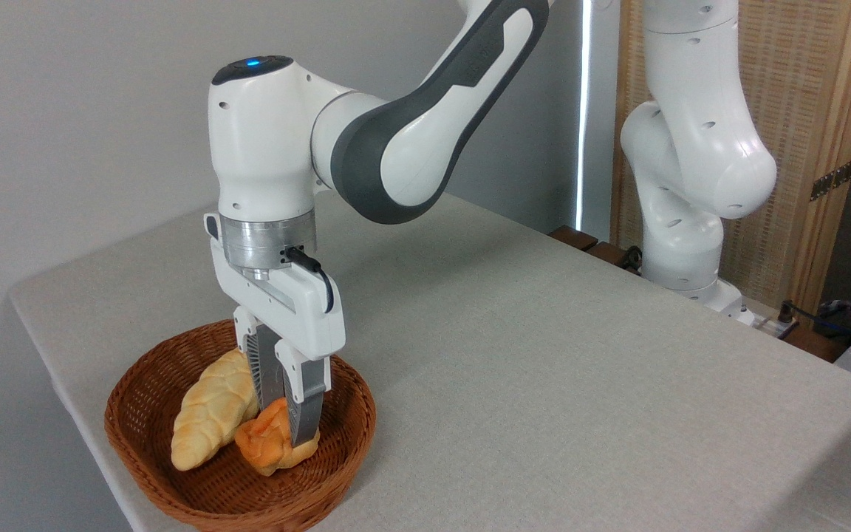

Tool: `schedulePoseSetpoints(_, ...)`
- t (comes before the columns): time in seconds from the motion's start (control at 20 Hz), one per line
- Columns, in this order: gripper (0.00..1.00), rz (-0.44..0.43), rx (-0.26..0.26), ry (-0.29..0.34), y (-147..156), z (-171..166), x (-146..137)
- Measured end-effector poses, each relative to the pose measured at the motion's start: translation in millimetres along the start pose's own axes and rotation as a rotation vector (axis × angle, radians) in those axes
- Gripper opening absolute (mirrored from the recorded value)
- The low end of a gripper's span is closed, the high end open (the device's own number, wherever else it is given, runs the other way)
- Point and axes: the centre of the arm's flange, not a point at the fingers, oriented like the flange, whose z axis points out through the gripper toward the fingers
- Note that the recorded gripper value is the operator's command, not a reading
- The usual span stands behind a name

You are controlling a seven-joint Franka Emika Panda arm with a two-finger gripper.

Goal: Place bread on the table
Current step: 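Close the gripper around the orange-brown bun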

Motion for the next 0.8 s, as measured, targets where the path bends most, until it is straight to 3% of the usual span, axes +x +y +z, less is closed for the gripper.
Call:
schedulePoseSetpoints(0.45,0.56,-0.002,0.005,0.008,-2,-4,1)
schedulePoseSetpoints(0.8,0.67,-0.021,0.038,0.078,-10,-53,0)
